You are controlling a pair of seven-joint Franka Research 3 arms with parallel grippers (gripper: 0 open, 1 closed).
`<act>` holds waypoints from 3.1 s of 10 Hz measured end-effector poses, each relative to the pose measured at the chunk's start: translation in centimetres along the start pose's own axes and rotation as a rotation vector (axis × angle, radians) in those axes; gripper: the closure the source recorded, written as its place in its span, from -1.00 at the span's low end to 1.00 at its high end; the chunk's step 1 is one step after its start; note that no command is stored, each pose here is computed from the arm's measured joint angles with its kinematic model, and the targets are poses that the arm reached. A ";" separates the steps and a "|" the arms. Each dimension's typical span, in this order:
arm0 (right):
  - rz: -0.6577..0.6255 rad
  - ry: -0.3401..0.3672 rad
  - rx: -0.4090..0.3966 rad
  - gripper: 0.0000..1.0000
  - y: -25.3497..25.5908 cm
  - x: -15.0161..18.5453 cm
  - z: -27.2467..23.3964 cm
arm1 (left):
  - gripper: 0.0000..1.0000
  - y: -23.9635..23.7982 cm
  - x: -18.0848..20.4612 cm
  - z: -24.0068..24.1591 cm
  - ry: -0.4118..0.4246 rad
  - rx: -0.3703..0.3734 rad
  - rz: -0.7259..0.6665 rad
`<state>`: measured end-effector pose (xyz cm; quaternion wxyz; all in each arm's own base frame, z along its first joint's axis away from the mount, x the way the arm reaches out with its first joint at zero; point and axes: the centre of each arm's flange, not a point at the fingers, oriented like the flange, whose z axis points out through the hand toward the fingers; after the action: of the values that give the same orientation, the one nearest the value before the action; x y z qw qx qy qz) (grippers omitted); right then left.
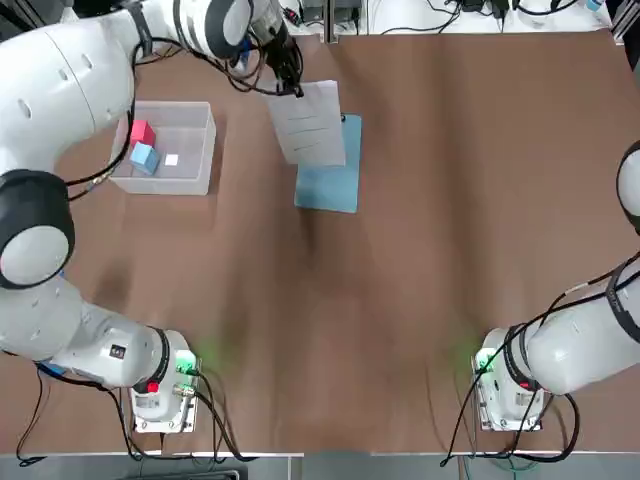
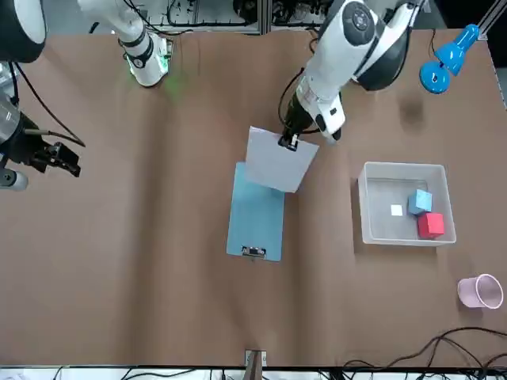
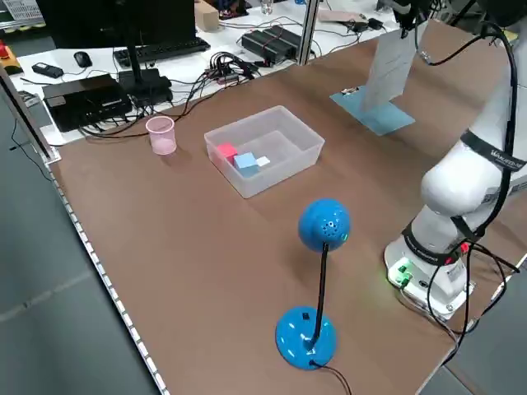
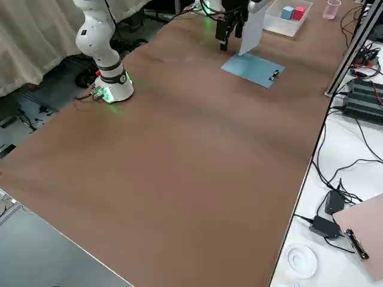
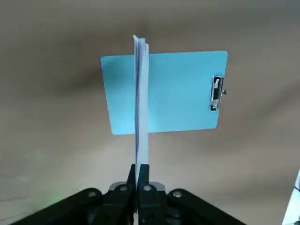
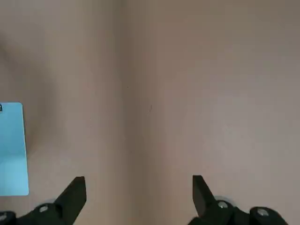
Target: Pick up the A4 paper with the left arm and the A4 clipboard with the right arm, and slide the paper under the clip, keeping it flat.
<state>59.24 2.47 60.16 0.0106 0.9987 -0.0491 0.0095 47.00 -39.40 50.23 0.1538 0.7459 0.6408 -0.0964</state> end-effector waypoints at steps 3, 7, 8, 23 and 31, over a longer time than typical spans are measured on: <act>-0.006 0.006 -0.004 -1.00 -0.1 0.0 0.0 | 0.97 -1.1 -2.0 1.6 -0.014 -0.139 -0.066; -0.006 -0.007 -0.002 -1.00 1.9 0.2 0.1 | 0.97 -0.6 -1.5 3.2 0.020 -0.245 0.001; -0.013 -0.013 0.007 -1.00 2.2 0.2 0.2 | 0.97 -0.5 -1.4 4.3 0.026 -0.246 0.017; -0.026 -0.029 0.040 -1.00 2.6 -0.2 0.2 | 0.97 -2.7 -4.0 6.3 0.131 -0.240 0.104; -0.019 -0.029 0.040 -1.00 2.9 -0.2 0.2 | 0.97 2.6 -3.0 9.1 0.095 -0.295 0.094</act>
<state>58.78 -0.44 60.00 -0.0100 0.9992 -0.0395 -0.0044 49.59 -45.69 43.04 0.2355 0.7481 0.6191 0.0411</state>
